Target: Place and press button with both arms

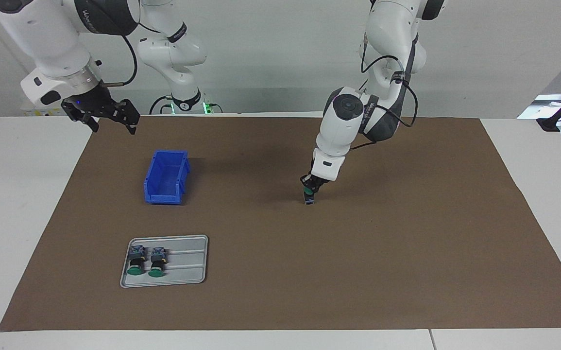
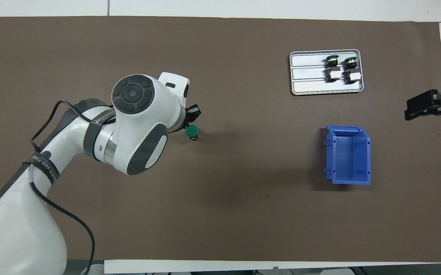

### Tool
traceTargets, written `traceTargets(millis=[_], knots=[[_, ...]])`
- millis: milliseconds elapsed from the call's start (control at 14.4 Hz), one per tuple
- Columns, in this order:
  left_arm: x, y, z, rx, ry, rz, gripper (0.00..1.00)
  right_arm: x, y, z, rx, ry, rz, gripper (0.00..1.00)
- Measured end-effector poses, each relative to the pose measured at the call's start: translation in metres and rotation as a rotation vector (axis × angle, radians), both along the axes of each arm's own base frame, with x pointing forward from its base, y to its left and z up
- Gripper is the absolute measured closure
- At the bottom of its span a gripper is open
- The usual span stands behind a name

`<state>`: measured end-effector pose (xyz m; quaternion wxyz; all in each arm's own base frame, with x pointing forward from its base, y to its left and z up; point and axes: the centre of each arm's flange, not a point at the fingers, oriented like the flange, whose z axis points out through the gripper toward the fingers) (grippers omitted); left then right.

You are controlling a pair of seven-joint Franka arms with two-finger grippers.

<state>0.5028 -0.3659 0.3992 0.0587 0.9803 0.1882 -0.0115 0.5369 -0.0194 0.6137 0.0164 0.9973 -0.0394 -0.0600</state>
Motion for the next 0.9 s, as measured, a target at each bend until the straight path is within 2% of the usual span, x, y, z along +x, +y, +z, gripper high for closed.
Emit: traceTargets(millis=[208, 415, 485, 623, 762, 900], knots=[[0.011, 0.025, 0.029, 0.003, 0.003, 0.035, 0.48, 0.0, 0.0, 0.0, 0.0, 0.0, -0.001, 0.02], [0.025, 0.078, 0.05, 0.038, 0.049, 0.008, 0.11, 0.003, 0.012, 0.005, 0.047, -0.036, 0.031, 0.02], [0.031, 0.101, 0.057, 0.043, 0.059, -0.01, 0.05, 0.005, 0.023, 0.007, 0.066, -0.052, 0.049, 0.02], [0.04, 0.15, 0.069, 0.049, 0.081, -0.061, 0.01, 0.009, 0.065, 0.007, 0.076, -0.067, 0.096, 0.02], [0.047, 0.204, 0.083, 0.048, 0.101, -0.121, 0.0, 0.019, 0.125, 0.005, 0.088, -0.078, 0.107, 0.02], [0.05, 0.262, 0.098, 0.04, 0.1, -0.163, 0.0, 0.034, 0.199, -0.006, 0.097, -0.083, 0.098, 0.02]])
